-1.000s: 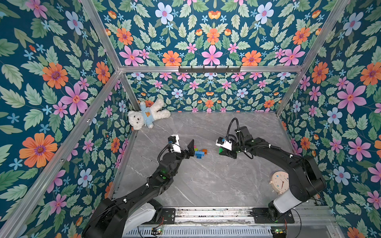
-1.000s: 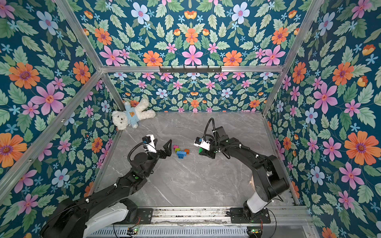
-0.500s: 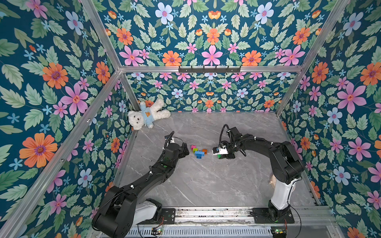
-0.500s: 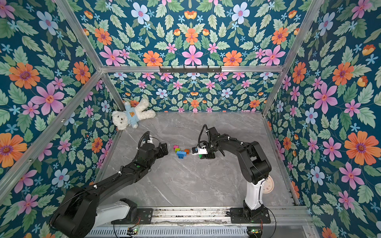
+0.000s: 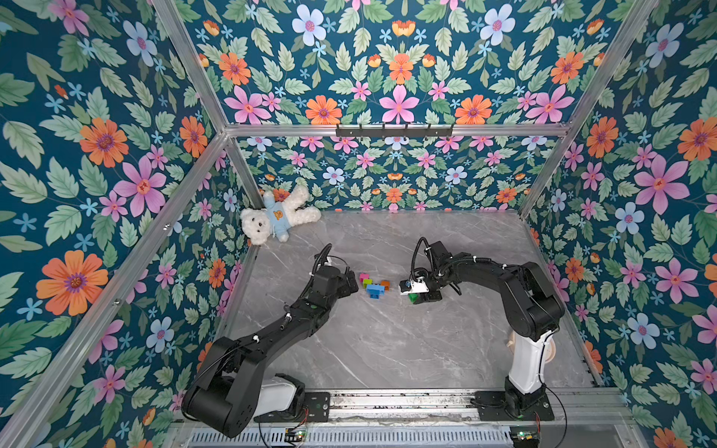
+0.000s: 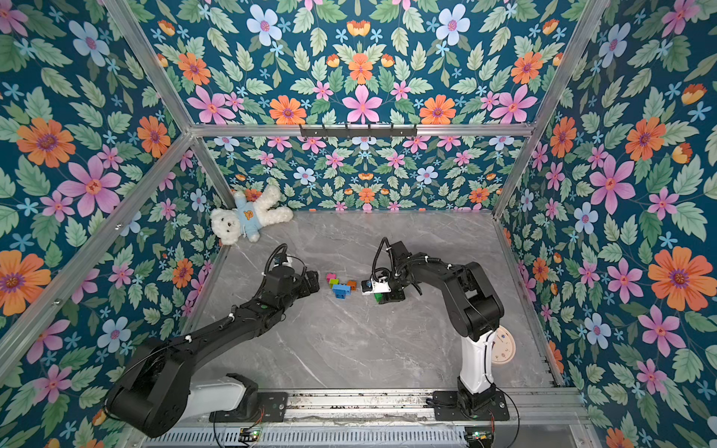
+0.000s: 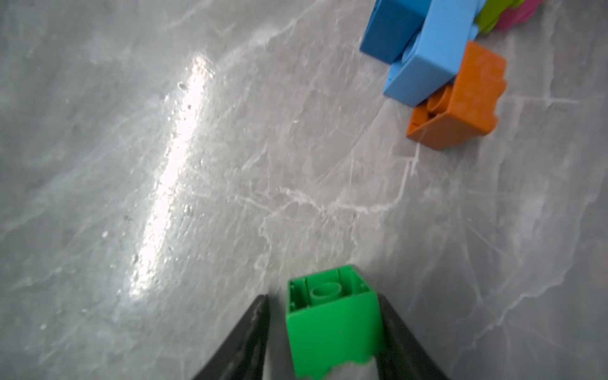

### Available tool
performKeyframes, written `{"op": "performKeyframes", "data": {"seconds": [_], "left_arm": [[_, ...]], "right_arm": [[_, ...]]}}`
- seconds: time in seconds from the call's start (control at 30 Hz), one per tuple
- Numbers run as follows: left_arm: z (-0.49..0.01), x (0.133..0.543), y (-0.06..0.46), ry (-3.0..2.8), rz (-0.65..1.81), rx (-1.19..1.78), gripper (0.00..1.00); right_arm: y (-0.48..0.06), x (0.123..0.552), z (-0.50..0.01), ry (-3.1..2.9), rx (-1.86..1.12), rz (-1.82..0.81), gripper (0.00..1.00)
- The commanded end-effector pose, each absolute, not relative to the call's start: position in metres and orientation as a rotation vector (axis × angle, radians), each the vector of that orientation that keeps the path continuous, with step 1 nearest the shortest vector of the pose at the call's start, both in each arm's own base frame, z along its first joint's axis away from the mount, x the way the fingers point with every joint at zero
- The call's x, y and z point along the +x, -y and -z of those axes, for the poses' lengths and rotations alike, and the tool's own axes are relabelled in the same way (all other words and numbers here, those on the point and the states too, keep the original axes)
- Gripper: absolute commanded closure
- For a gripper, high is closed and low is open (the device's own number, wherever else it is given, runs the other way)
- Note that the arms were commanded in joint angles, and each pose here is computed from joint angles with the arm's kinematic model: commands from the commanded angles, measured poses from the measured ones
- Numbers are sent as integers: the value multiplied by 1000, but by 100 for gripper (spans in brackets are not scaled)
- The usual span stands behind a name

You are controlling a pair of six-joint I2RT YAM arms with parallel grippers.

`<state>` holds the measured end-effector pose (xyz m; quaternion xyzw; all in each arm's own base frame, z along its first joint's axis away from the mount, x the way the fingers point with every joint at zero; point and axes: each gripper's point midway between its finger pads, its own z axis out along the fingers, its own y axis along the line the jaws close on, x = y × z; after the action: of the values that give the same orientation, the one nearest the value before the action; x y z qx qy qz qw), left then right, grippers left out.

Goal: Assemble the letter v with lego
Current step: Place the lego brick at the center of the board, then pick up the lego brick from the center of the board.

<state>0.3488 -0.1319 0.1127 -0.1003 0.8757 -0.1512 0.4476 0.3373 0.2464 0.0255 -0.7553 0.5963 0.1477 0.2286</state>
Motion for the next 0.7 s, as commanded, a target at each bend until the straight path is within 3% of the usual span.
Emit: {"op": "performKeyframes", "data": {"seconds": [0.0,0.33,0.67], "left_arm": [[-111,349,134,-2186,379,-235,1],[-109,349,135,-2202,375,-214,1],[-100,352,140,-2250,376,-193,4]], "right_arm": [[-247,340,-33,-1673,-2045,-398,43],[-262,346,-70,-1898,-1704,-246,34],[-257,328,-83,-2437,-900,8,25]]}}
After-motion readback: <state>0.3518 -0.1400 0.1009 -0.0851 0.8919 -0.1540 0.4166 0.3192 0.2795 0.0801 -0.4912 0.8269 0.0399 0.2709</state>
